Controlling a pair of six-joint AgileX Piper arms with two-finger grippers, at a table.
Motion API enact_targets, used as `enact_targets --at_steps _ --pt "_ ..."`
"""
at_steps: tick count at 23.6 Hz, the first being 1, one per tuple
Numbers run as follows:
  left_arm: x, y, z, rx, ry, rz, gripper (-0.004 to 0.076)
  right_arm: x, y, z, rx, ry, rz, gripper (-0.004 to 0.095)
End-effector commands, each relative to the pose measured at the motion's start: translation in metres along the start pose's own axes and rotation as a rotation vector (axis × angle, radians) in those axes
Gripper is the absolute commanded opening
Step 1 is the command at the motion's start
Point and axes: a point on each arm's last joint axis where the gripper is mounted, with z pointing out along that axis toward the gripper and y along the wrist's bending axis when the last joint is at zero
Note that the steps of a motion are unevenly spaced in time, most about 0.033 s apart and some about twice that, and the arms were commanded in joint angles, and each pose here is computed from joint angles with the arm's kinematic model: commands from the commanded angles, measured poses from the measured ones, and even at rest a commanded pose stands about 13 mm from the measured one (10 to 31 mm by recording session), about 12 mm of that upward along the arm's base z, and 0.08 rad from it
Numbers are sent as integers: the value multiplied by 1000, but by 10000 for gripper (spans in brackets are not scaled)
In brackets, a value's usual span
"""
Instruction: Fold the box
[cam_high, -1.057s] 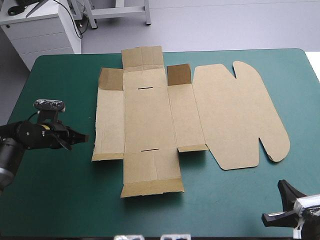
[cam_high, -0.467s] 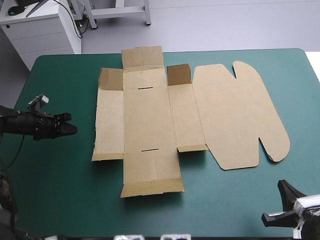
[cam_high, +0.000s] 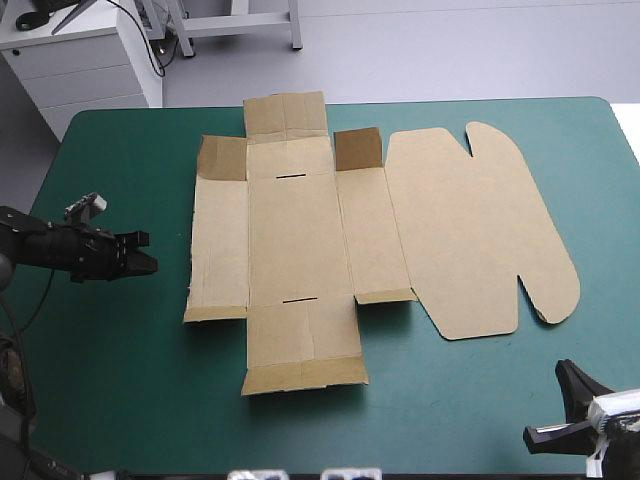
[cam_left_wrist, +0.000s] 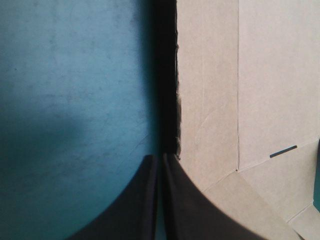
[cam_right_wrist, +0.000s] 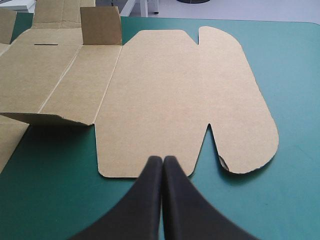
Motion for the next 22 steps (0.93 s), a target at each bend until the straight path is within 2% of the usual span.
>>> enact_targets --at_steps 1,7,9,17,22 --pt "-7 -17 -1 45 -24 43 63 -12 0 -8 3 -120 -9 -19" --pt "-8 -23 22 69 45 71 239 -12 0 -8 3 -120 -9 -19" --pt "-10 -23 27 55 35 75 340 -12 0 -8 4 -120 -10 -19" --pt "-15 -20 45 60 39 57 351 -12 0 -8 6 -118 -12 -19" --pt "-18 -28 52 116 22 31 351 -12 0 -8 6 -121 -12 -19"
